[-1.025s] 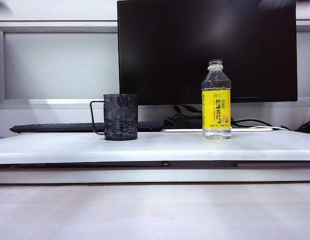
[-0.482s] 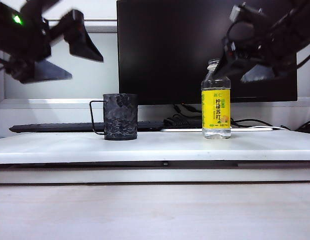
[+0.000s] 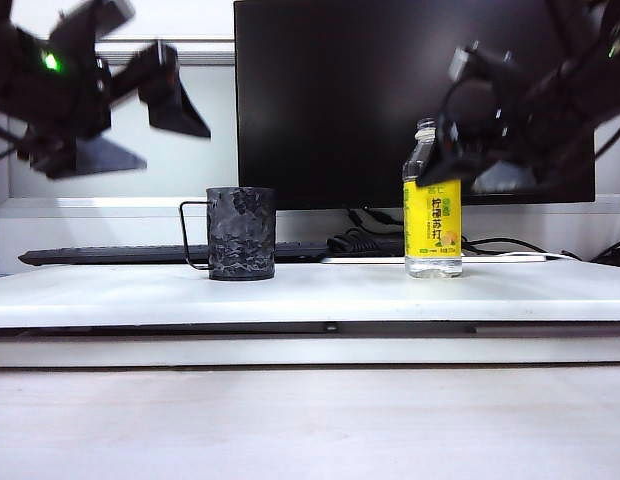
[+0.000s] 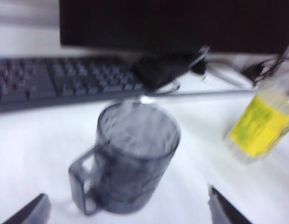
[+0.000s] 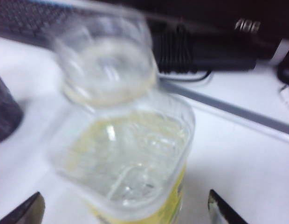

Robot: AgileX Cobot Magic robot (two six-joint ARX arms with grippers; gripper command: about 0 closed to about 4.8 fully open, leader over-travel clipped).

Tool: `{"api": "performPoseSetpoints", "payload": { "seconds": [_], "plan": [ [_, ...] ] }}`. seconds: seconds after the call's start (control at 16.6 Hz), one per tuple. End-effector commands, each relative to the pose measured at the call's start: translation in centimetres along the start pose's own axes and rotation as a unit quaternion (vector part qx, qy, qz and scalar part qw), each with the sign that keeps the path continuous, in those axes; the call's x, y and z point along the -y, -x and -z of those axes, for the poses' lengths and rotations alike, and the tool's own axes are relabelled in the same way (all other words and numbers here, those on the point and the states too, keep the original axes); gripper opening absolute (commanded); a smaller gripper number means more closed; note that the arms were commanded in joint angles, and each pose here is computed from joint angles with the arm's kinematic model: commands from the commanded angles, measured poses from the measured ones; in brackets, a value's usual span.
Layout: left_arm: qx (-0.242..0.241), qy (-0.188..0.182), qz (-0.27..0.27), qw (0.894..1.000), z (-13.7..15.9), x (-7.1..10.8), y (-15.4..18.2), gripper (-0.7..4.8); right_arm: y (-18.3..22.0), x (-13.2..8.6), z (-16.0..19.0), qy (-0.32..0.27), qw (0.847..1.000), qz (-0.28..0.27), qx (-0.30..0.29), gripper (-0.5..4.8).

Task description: Carefully pick up the bottle and pour some water from the bottle into the cup.

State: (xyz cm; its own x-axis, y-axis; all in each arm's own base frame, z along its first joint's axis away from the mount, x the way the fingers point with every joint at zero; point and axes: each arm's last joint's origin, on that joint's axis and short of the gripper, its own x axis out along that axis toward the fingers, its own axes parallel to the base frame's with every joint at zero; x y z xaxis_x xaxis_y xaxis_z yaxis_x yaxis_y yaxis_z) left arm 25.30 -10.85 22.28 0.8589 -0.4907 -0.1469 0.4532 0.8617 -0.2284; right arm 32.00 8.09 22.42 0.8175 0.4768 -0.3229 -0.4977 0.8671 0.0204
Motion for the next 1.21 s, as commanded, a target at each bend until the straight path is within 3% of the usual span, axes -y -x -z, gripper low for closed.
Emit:
{"api": "performPoseSetpoints", "payload": {
  "seconds": [0.06, 0.66, 0.9, 1.21],
  "plan": [
    [0.005, -0.003, 0.008, 1.000, 0.1, 0.0, -0.4, 4.79, -1.1, -0.1, 0.0, 0.012, 0.999, -0.003, 0.036, 4.79],
    [0.006, -0.003, 0.013, 1.000, 0.1, 0.0, -0.5, 4.79, -3.0, -0.9, 1.6, 0.011, 0.999, -0.021, 0.023, 4.70],
    [0.005, -0.003, 0.020, 1.000, 0.1, 0.0, -0.5, 4.79, -3.0, -0.9, 1.6, -0.002, 0.999, -0.022, 0.023, 1.73],
    [0.005, -0.003, 0.020, 1.000, 0.1, 0.0, -0.5, 4.79, -2.9, -0.9, 1.5, -0.001, 0.999, -0.022, 0.025, 1.70]
  ]
}}
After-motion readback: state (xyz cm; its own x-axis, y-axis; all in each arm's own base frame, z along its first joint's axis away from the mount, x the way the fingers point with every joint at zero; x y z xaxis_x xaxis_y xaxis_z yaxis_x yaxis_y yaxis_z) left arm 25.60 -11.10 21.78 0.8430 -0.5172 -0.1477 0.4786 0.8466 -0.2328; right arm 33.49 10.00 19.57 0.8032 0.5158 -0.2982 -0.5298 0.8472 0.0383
